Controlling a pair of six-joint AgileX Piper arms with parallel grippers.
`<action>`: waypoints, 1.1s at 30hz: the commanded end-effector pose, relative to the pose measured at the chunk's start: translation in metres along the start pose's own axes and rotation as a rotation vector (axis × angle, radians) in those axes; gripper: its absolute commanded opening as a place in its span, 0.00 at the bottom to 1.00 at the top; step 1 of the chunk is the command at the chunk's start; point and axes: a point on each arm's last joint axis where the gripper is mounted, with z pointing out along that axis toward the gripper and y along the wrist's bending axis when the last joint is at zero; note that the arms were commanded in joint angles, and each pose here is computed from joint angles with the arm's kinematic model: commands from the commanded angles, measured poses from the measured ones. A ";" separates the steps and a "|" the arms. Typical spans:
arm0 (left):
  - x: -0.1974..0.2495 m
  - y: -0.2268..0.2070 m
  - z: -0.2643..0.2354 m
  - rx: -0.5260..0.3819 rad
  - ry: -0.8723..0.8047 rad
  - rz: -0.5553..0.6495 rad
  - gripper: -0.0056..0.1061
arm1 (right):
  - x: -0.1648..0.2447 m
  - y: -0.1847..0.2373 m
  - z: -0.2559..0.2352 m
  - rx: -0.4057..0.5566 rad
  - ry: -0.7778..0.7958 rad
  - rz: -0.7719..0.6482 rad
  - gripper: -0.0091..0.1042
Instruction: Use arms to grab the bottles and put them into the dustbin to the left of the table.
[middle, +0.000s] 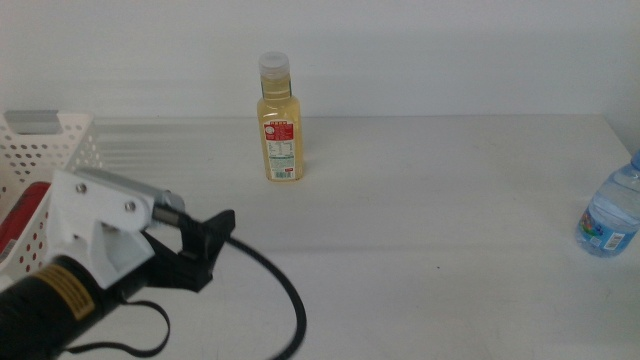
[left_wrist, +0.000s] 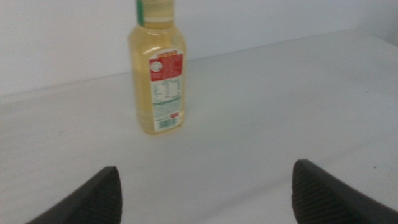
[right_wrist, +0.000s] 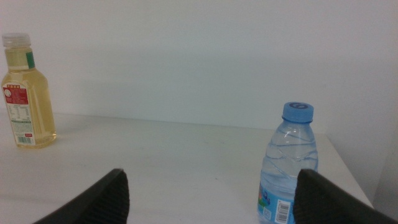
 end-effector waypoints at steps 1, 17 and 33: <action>-0.012 -0.005 0.001 0.051 -0.158 0.008 0.86 | -0.011 -0.001 -0.003 0.012 -0.109 -0.013 0.70; -0.016 0.008 0.079 0.012 -0.164 0.014 0.85 | -0.011 -0.001 -0.003 0.012 -0.109 -0.013 0.70; -0.030 0.014 0.166 -0.109 -0.174 -0.047 0.85 | -0.011 -0.001 -0.003 0.012 -0.109 -0.013 0.70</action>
